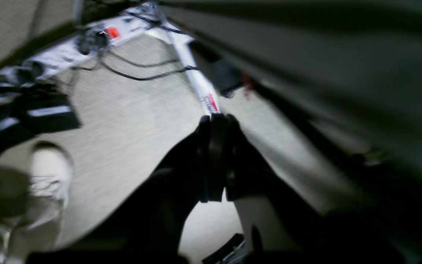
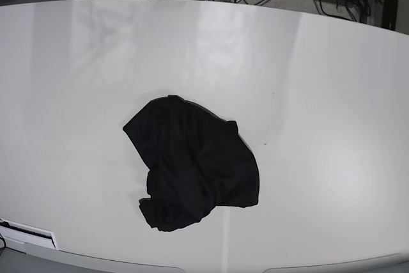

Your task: Layout the t-shirt on the table in an organized manner, then fold the t-shirt properly

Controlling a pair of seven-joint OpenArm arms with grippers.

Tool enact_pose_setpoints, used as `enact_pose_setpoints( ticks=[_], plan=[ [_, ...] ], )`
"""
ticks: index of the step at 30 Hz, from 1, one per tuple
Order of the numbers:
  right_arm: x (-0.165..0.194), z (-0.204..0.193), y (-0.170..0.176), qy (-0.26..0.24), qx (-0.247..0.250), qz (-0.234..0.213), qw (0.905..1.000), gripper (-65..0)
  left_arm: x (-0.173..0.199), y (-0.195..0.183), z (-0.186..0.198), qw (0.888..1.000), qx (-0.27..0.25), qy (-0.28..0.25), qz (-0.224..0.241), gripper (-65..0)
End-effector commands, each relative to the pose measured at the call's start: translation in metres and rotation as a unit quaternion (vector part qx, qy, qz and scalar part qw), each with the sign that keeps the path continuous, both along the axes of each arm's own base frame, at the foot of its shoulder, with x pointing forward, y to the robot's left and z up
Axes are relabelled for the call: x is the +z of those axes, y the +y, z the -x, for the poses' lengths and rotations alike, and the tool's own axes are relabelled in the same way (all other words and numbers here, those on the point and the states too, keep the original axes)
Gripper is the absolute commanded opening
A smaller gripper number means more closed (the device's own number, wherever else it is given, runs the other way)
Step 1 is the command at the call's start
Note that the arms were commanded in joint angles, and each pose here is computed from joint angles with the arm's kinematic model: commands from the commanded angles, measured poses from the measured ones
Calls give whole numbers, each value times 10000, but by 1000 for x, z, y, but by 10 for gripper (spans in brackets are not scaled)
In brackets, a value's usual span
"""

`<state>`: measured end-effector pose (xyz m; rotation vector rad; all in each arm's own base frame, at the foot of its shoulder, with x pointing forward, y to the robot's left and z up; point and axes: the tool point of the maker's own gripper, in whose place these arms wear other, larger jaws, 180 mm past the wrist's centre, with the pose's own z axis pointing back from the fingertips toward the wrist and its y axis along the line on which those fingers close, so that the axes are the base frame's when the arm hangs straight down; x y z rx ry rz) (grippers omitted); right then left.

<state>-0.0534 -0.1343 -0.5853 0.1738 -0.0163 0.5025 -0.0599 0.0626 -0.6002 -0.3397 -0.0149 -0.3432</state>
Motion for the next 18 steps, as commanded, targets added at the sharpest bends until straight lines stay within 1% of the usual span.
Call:
enact_pose_setpoints(
  ticks=[1, 2, 5, 7, 10, 12, 16, 18],
  plan=[
    [7, 5, 2, 5, -25, -73, 10000, -650, 6, 2, 12, 9999, -6, 85, 61, -650],
    [12, 7, 0, -9, 18, -57, 10000, -650, 11, 8, 14, 10000, -5, 75, 60, -650],
    [29, 8, -4, -110, 148, 14, 9998, -650, 28, 9, 18, 9999, -25, 29, 161, -650],
    [41, 7, -8, -204, 232, 68, 9995, -650, 40, 12, 22, 9999, -69, -22, 147, -650],
    [63, 7, -9, -355, 391, 62, 9986, -650, 63, 17, 22, 9994, -169, -226, 200, -650],
    [77, 5, -12, -457, 455, 134, 9978, -650, 79, 19, 20, 9987, -236, -371, 270, -650],
    [109, -3, -18, -665, 504, 392, 9957, -650, 114, 32, 5, 9970, -210, -695, 285, -650],
    [128, -12, -21, -863, 535, 506, 9935, -650, 133, 42, -13, 9946, -165, -998, 235, -650]
  ],
)
